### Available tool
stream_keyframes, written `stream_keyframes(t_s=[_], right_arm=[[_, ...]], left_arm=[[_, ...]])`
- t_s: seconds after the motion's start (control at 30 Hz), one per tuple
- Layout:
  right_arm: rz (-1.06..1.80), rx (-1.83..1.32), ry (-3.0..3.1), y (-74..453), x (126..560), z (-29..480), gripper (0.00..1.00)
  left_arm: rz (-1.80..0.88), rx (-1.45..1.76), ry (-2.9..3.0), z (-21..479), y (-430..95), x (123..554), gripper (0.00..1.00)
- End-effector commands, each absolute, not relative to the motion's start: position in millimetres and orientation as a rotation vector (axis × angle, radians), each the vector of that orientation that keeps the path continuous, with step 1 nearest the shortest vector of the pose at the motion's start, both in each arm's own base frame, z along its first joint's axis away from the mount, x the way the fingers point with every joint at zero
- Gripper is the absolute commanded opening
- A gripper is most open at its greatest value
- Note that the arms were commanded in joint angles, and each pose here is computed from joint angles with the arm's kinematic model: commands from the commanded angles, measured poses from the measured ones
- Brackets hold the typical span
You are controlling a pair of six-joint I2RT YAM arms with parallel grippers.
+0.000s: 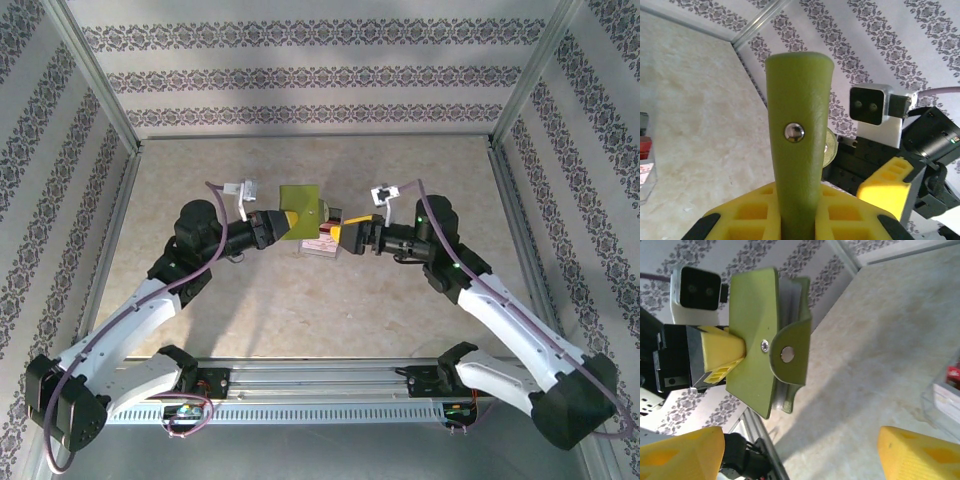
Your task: Take the credit cards out of the card holder
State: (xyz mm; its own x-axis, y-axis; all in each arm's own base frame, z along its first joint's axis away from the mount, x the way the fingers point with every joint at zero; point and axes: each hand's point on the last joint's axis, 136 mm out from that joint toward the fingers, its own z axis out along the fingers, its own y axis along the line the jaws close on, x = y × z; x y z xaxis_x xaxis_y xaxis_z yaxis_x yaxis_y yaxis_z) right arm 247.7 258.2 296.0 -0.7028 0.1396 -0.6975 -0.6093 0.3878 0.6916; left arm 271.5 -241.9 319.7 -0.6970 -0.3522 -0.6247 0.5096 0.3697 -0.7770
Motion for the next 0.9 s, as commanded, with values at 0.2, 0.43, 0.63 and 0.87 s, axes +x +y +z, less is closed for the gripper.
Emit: stream_keyframes(t_s=[0.2,0.43,0.63,0.87], right_arm=[[1.311,-0.337,1.922,259,273,306,0.58],[1.431,-0.374,1.91,262,266,307,0.52],[1.537,-0.381,1.921,263,258,299,0.52],[1.619,-0.38,1.901,264,251,298,0.52]], left_arm=[[-1.55,0.221,1.758,339,-250,262,0.0],[-1.612,0.253,1.73,344,-257,262,0.0],[-1.634,0.252,1.709,347,-257,262,0.0],[-1.668,0.255,1.685,351,-260,262,0.0]])
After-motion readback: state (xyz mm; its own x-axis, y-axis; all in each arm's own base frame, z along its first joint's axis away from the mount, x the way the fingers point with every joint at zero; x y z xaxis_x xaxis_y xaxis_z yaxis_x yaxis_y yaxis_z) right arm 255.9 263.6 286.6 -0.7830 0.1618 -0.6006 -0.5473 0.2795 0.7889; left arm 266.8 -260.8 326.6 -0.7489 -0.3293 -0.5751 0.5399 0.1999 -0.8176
